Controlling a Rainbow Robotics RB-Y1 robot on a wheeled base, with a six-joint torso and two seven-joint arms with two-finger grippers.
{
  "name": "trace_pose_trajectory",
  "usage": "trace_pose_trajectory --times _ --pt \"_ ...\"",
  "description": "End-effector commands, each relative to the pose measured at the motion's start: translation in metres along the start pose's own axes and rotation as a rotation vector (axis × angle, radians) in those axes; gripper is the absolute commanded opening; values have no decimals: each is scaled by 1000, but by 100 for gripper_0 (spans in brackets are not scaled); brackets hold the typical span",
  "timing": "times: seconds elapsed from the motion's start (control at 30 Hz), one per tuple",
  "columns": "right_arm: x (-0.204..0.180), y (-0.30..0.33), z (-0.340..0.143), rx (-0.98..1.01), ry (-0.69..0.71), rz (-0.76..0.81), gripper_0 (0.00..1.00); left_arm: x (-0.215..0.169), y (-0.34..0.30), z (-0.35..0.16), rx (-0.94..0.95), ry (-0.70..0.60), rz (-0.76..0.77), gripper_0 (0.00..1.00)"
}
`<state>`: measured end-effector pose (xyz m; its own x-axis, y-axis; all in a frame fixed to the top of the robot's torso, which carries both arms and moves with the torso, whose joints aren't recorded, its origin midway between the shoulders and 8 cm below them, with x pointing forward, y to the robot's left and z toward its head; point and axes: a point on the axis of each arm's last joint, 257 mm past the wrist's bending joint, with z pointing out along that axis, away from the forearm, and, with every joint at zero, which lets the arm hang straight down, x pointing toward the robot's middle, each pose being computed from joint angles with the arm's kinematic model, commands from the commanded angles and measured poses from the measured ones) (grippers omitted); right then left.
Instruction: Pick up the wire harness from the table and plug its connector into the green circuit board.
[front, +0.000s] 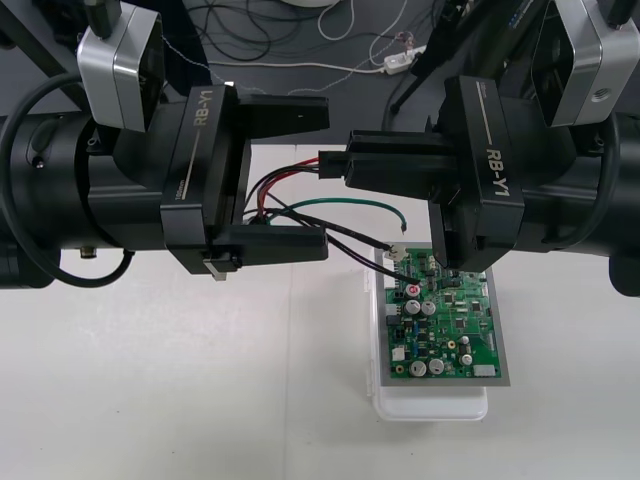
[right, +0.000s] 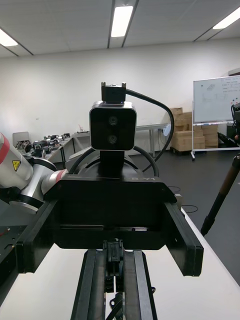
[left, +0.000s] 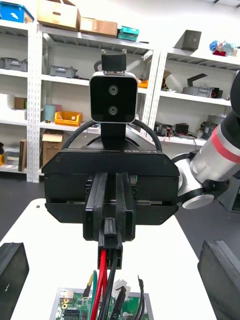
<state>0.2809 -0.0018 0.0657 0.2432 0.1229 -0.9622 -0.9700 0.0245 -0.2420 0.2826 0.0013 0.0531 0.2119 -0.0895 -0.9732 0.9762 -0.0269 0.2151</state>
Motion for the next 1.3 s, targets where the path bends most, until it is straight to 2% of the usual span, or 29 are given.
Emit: trace_pose_trajectory --times 0.03,0.63,1.3 --pt "-13 13 11 -41 -13 -7 0 -14 5 14 -20 -43 73 100" --pt "-14 12 11 -38 -15 -6 0 -19 7 16 -23 -55 84 100" --pt "-14 12 10 -38 -13 -6 0 -18 9 6 -23 -9 85 100"
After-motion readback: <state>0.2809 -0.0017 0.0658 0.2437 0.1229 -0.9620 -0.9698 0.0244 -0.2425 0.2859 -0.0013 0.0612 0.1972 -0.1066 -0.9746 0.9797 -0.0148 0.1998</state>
